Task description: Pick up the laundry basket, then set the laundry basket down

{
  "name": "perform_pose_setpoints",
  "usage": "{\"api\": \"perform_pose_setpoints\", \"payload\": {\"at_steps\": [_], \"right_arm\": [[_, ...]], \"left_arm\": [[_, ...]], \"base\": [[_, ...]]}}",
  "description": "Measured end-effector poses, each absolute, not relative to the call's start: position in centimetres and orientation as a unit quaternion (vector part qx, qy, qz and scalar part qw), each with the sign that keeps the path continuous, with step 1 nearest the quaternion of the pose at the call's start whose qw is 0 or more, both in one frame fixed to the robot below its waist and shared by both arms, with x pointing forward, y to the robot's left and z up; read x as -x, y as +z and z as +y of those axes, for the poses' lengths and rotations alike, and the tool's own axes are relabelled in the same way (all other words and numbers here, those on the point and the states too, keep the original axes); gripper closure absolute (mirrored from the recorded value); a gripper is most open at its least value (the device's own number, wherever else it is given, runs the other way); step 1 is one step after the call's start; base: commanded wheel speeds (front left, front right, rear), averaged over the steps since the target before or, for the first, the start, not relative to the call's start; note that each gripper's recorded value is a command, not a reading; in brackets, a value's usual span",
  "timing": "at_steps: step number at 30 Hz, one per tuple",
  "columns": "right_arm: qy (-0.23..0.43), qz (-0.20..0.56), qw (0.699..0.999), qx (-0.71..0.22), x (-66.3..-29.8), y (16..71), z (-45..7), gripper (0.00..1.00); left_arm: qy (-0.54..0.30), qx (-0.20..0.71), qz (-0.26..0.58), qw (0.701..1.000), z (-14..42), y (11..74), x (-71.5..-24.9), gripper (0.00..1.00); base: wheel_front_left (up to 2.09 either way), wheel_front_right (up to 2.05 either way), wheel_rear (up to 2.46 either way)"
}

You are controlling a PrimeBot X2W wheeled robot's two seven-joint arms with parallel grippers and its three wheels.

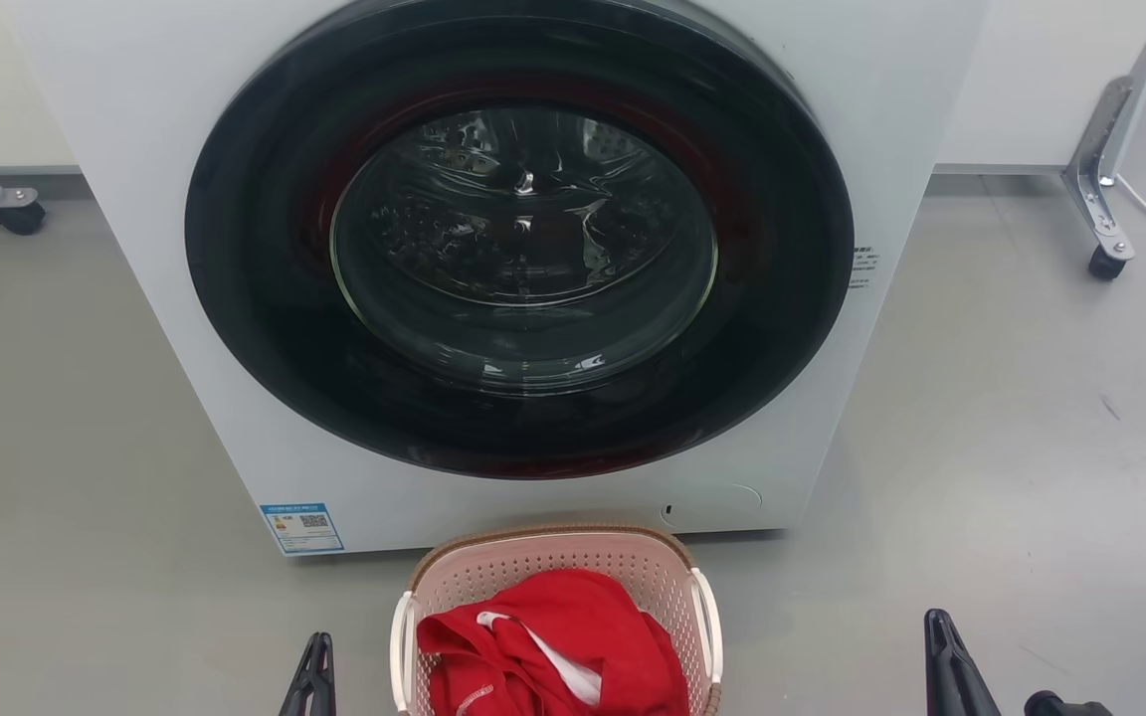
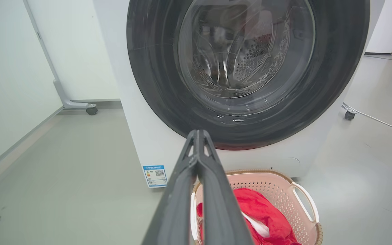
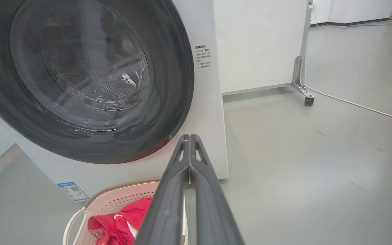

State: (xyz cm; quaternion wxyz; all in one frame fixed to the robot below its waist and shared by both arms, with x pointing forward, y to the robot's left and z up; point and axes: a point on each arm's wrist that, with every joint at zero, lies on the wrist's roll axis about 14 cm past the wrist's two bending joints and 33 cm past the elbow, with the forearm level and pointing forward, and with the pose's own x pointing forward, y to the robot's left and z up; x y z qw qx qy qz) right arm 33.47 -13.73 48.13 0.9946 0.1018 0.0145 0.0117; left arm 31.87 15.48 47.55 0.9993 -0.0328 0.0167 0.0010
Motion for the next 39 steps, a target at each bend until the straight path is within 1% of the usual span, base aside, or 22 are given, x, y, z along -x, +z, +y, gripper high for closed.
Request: {"api": "perform_pose_setpoints", "payload": {"at_steps": [8, 13, 20, 27, 39], "right_arm": [[-0.005, 0.037, 0.987, -0.159, -33.7, 47.4, -14.6, 1.00], [-0.017, 0.052, 0.978, -0.202, -33.9, 46.8, -15.3, 1.00], [-0.025, 0.060, 0.967, -0.246, -34.3, 46.7, -15.8, 1.00], [-0.036, 0.076, 0.953, -0.292, -34.4, 46.0, -16.3, 1.00], [-0.045, 0.079, 0.922, -0.376, -35.3, 46.2, -17.1, 1.00]], "left_arm": [[0.019, 0.091, 0.044, 0.995, 16.4, 46.5, -31.9, 1.00], [0.028, 0.148, 0.060, 0.987, 16.6, 45.9, -32.1, 1.00], [0.037, 0.191, 0.069, 0.978, 17.2, 45.7, -32.6, 1.00], [0.046, 0.246, 0.082, 0.965, 17.4, 45.3, -32.9, 1.00], [0.051, 0.337, 0.090, 0.936, 17.8, 45.2, -33.8, 1.00]], "base": [[0.00, 0.00, 0.00], [0.00, 0.00, 0.00], [0.00, 0.00, 0.00], [0.00, 0.00, 0.00], [0.00, 0.00, 0.00]]}}
